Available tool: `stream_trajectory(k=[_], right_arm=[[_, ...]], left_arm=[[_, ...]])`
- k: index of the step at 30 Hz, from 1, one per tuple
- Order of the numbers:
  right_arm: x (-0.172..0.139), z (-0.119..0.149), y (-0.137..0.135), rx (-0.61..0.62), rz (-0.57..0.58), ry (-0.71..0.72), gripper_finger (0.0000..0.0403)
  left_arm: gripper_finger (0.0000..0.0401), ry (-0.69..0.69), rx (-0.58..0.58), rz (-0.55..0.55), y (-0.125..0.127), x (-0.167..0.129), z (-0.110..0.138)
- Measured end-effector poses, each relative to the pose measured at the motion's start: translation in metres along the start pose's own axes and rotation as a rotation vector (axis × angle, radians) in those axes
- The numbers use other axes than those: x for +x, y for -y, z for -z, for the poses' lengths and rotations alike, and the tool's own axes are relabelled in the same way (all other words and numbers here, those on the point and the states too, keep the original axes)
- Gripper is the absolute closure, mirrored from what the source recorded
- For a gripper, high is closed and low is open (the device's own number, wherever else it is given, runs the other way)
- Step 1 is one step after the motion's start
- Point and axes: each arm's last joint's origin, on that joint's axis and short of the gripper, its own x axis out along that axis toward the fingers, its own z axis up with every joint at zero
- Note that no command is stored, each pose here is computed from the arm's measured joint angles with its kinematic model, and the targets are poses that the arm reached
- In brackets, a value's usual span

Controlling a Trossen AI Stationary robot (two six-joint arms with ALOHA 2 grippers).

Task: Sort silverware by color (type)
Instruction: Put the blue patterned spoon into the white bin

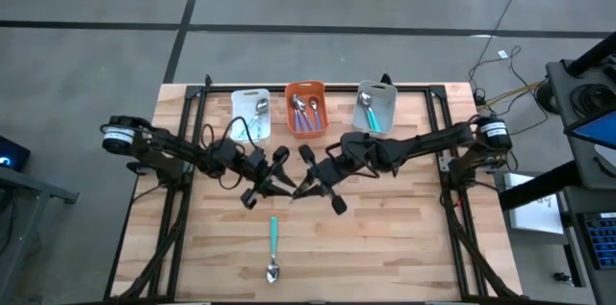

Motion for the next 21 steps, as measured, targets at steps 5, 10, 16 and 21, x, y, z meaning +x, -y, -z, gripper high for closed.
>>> stream_trajectory(k=[5,10,16,21], right_arm=[[-0.015,-0.005,0.003,0.051,0.239,-0.137,0.0394],[-0.036,0.001,0.004,0.096,0.609,-0.288,0.0394],[-0.058,0.022,0.006,0.183,0.909,-0.202,0.0394],[-0.068,0.052,0.015,0.256,1.112,0.018,0.0394]], left_arm=[[0.0257,-0.017,0.002,-0.068,-0.014,-0.009,-0.005],[0.0248,-0.102,-0.008,-0.202,-0.025,-0.018,-0.006],[0.0257,-0.218,0.09,-0.589,-0.029,-0.028,-0.007],[0.0258,-0.222,0.161,-0.782,-0.029,-0.029,-0.007]])
